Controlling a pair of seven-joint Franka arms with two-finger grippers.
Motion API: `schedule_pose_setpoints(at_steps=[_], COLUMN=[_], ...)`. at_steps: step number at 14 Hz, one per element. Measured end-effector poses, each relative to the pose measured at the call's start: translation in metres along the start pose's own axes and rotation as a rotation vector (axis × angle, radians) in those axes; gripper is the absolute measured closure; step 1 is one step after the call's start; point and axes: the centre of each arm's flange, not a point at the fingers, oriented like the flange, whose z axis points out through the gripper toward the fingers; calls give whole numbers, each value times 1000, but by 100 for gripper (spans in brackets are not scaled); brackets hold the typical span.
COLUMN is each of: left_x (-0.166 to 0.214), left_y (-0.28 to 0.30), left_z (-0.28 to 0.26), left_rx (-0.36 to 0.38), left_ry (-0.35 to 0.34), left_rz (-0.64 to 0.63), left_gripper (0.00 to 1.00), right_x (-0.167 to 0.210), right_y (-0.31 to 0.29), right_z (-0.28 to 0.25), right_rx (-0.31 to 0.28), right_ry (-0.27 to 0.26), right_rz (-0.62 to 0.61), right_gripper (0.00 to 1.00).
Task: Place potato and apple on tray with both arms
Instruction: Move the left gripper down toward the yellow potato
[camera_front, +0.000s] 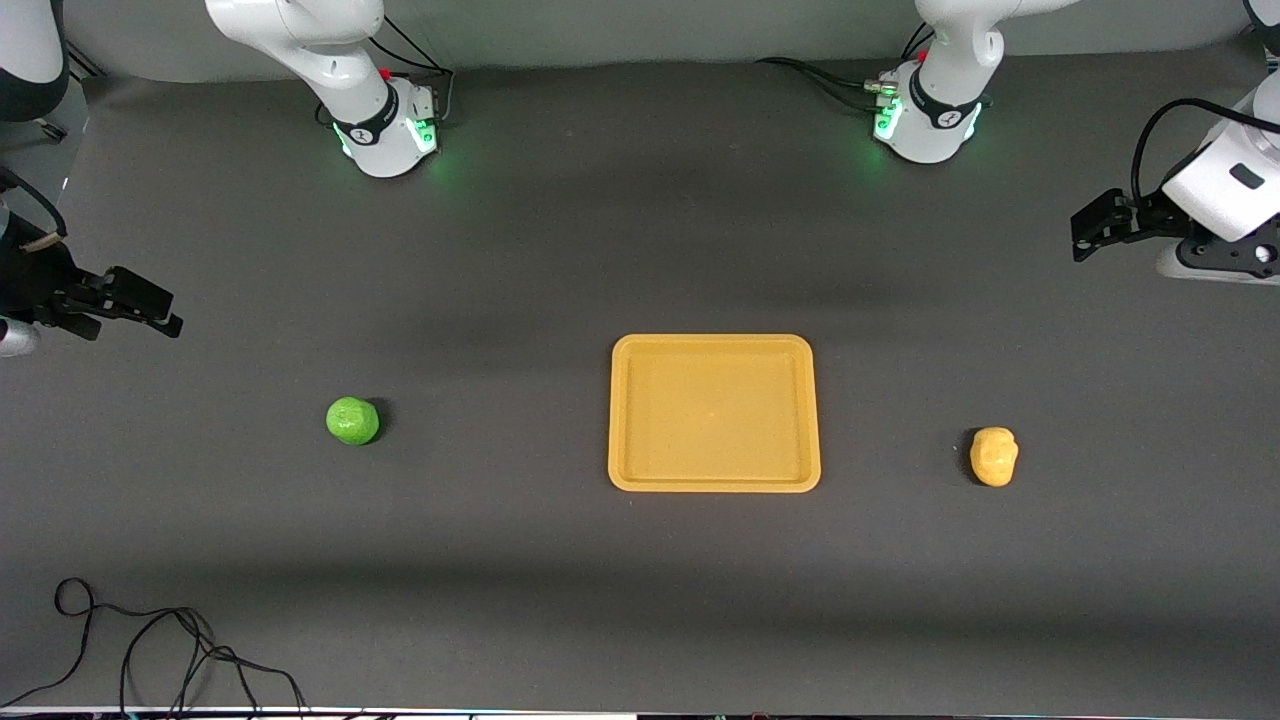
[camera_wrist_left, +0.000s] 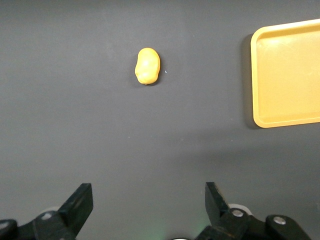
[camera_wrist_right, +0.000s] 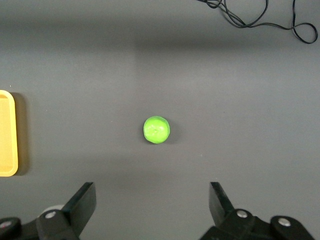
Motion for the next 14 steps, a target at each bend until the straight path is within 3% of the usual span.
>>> schedule_pose_setpoints(at_steps=[9,14], left_x=[2,39], left_y=[1,-7], left_z=[0,42], left_rx=[0,-12], left_ry=[15,51], left_rz=[3,1], left_gripper=[0,0], right_x=[-2,-1], right_y=[-27,-27], right_z=[4,8], right_rx=[2,-1], right_ry=[-17,-21], right_rz=[-50,-49], right_gripper=[0,0])
